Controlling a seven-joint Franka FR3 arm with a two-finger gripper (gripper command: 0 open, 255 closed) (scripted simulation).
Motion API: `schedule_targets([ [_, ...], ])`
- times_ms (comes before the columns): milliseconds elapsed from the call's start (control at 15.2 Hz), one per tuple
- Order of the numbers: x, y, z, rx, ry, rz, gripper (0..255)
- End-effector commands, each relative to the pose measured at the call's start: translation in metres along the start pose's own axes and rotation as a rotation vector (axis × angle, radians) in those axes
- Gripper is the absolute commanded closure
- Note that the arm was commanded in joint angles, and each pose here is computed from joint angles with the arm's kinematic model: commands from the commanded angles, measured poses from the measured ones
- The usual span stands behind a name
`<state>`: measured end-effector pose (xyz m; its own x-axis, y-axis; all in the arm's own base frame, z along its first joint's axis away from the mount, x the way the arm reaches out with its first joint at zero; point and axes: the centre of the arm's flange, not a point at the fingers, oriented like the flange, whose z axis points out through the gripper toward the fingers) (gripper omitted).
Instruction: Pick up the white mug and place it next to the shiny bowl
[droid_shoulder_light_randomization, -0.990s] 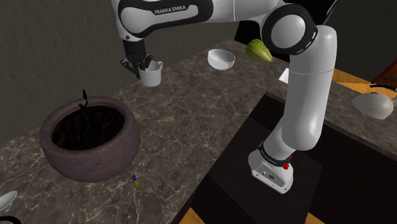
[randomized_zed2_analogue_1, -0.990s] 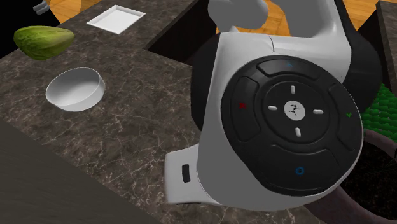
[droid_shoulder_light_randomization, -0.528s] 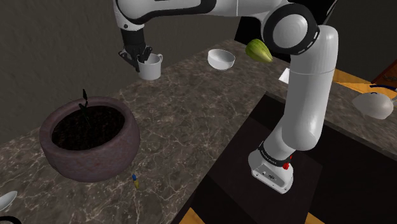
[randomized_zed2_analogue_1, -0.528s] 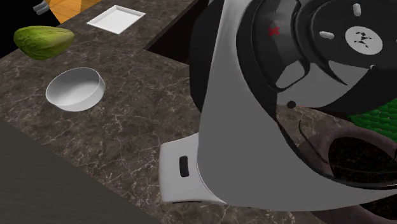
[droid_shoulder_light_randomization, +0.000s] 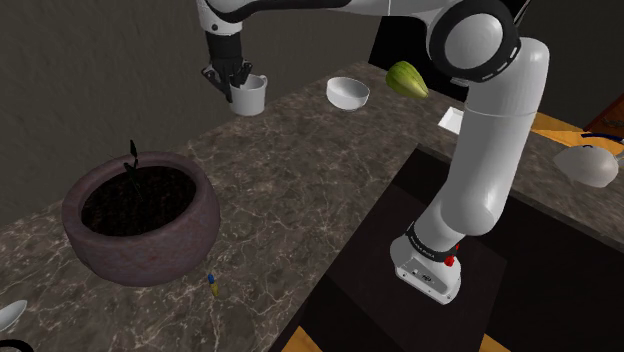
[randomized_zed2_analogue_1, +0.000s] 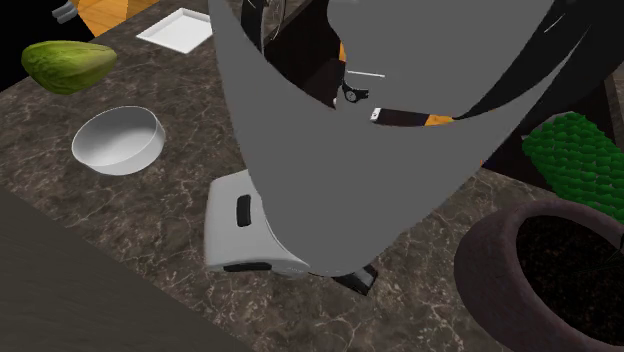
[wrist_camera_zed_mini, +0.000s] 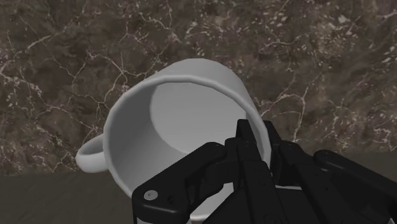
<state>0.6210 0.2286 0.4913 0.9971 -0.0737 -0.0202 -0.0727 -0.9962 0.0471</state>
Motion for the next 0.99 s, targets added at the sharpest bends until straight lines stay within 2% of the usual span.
schedule_targets([
  [0,-0.005,0.027,0.002,0.0,0.0,0.0,255],
  [924,-0.031,0.21,0.011,0.0,0.0,0.0,255],
])
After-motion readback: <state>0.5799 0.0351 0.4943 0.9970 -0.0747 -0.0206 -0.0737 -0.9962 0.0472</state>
